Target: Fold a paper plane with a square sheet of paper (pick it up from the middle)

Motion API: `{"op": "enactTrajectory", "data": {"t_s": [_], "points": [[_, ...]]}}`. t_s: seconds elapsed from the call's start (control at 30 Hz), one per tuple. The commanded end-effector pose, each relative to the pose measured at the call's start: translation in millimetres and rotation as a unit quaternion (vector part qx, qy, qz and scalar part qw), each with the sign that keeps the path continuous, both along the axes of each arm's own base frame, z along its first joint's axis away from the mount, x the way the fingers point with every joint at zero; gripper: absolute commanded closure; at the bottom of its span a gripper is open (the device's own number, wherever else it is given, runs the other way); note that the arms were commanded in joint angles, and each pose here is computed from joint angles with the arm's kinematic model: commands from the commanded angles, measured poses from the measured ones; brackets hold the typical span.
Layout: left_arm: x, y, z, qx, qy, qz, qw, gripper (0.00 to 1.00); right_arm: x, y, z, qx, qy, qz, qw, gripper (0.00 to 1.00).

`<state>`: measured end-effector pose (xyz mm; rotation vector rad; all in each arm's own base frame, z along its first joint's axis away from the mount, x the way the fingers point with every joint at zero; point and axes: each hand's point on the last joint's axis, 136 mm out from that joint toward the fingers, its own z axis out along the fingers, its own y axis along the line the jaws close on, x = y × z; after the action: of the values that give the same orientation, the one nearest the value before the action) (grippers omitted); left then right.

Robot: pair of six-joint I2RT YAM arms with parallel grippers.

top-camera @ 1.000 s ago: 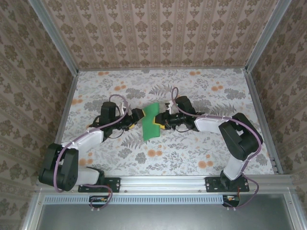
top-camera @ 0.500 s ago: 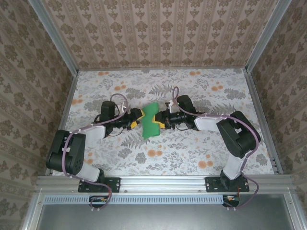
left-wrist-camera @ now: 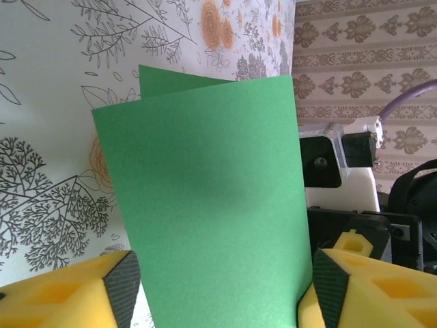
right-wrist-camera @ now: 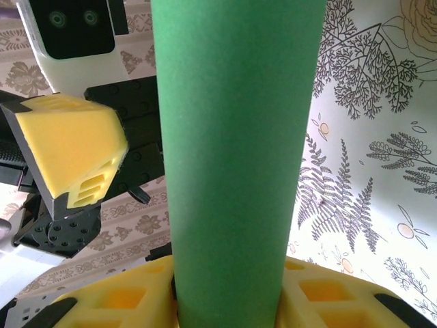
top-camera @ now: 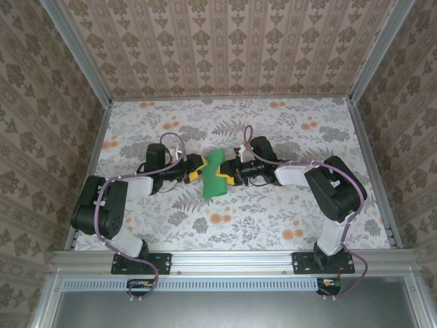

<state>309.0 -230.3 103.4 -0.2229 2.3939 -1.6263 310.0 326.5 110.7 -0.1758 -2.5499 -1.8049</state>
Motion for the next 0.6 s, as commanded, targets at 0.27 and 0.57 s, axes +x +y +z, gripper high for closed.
{"op": "enactTrajectory", "data": {"t_s": [0.27,0.57], "points": [[12.2,-6.5,3.2,-0.013,-0.012,-0.008,1.000,0.35,1.8,7.0,5.3,0.015,-0.002,0.018,1.000,0.63],[16.5,0.8,7.8,-0.021,-0.027,0.007,0.999,0.50,0.6,2.7,-13.8,-0.018,0.010,0.017,1.000,0.63]]}}
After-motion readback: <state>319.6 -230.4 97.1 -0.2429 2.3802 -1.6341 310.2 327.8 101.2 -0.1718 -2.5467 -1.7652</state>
